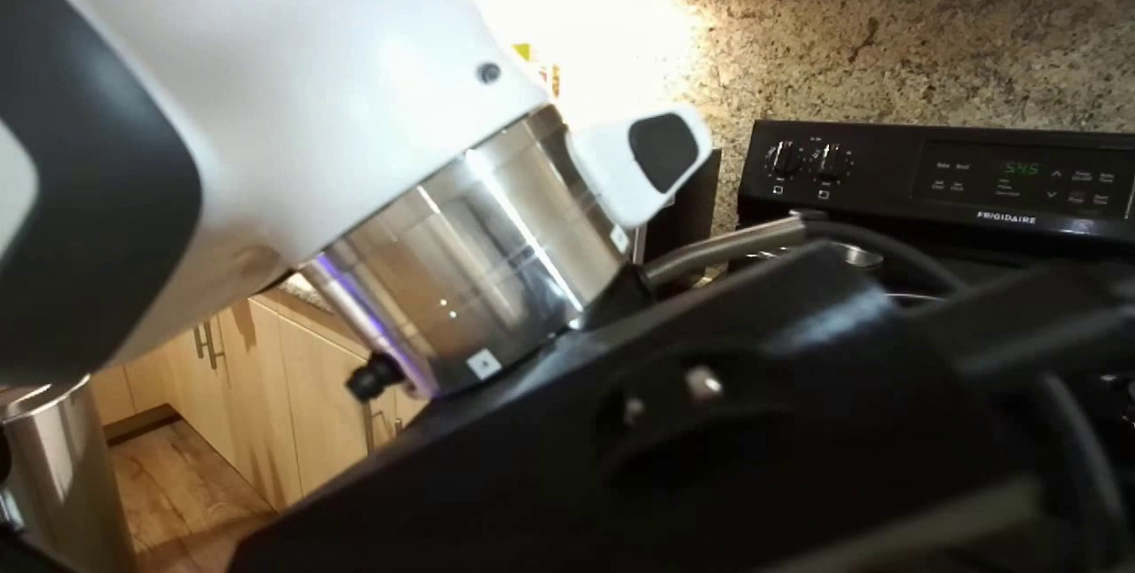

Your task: Pick up the white towel and hang it next to the other towel

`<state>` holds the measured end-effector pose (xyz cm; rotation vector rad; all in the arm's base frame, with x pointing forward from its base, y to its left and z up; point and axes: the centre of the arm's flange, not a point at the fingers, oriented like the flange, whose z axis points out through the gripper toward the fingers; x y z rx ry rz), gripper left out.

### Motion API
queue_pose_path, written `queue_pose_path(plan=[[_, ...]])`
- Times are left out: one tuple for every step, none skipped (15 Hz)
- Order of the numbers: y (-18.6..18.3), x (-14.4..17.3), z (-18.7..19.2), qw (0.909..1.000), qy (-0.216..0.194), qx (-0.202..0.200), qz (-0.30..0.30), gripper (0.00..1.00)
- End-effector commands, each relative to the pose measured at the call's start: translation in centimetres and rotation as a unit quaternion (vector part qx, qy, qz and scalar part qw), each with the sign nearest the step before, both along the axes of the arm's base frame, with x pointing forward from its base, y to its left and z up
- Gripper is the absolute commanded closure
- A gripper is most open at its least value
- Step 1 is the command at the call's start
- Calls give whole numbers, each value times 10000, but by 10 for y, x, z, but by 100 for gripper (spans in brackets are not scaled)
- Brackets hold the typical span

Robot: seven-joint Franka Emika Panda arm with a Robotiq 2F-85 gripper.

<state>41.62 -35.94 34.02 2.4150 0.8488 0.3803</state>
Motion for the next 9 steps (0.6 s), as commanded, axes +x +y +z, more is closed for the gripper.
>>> queue_pose_path(plan=[[13, 5, -1, 9999, 8, 38, 117, 92], [25, 9, -2, 9997, 9, 71, 226, 92], [32, 10, -1, 9995, 0, 90, 293, 92], [35, 10, -1, 9995, -8, 99, 315, 92], [35, 9, 0, 9995, -17, 99, 309, 92], [35, 9, 1, 9995, -24, 96, 300, 92], [34, 8, 1, 9995, -24, 95, 294, 92], [39, 5, -3, 9995, -105, 19, 297, 92], [48, 1, -9, 9998, -161, 106, 77, 92]])
